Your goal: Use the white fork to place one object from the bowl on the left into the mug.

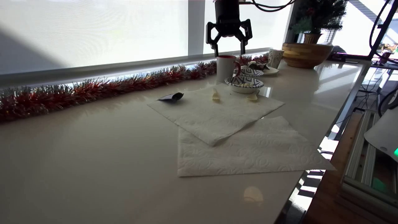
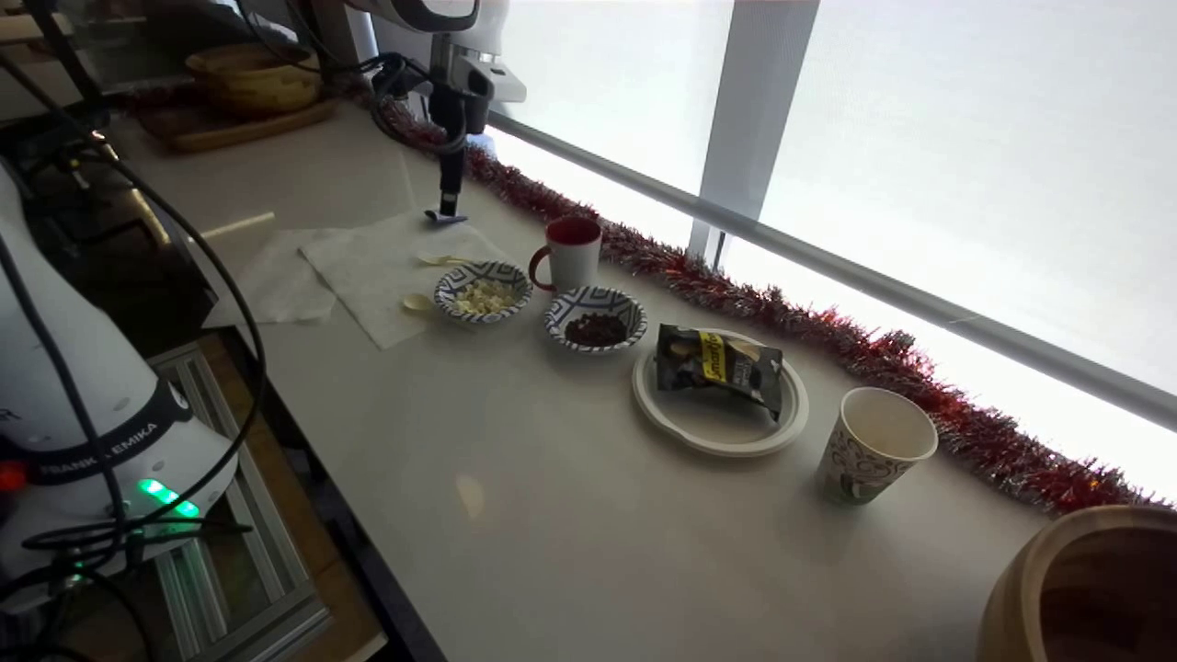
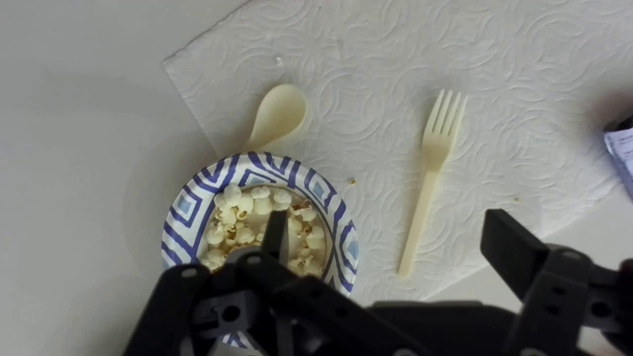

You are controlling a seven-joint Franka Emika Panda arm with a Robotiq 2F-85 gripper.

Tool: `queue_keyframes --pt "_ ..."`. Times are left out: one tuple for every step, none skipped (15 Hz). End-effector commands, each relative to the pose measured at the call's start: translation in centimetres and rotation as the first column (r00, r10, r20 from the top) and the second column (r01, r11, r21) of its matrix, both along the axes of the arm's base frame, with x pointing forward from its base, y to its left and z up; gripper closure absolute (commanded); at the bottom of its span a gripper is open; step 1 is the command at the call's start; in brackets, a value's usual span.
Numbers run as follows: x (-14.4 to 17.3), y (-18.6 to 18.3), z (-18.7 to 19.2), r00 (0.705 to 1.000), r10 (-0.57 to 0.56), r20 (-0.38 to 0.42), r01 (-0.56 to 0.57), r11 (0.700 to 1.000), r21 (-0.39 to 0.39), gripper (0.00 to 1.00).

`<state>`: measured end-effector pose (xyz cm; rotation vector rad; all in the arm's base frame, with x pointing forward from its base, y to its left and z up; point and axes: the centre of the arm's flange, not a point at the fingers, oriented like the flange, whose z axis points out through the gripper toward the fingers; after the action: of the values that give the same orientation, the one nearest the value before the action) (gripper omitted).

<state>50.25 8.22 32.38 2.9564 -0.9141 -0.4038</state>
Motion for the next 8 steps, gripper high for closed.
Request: queue_keyframes --pt "1.0 -1.5 -1.8 1.0 0.003 -0.014 -0.001 0.989 0.149 0.0" --pt "1.3 -1.9 -2.3 1.0 -0.004 -0.02 0.007 0.984 0.179 0.0" --pt "1.6 -2.2 -2.8 0.999 -0.009 -0.035 0.016 0.977 0.212 0.0" --pt "2.0 -2.2 -3.3 0.999 -0.01 -0.043 0.02 0.969 0.245 0.0" --pt "2.3 -2.1 -3.9 0.999 -0.018 -0.048 0.03 0.964 0.264 0.0" --pt "2.7 -1.8 -4.4 0.997 -0.035 -0.067 0.052 0.959 0.278 0.0" --pt "3.1 -1.5 -4.9 0.996 -0.044 -0.083 0.066 0.955 0.29 0.0" --pt "3.4 -1.2 -5.6 0.994 -0.058 -0.095 0.084 0.953 0.291 0.0"
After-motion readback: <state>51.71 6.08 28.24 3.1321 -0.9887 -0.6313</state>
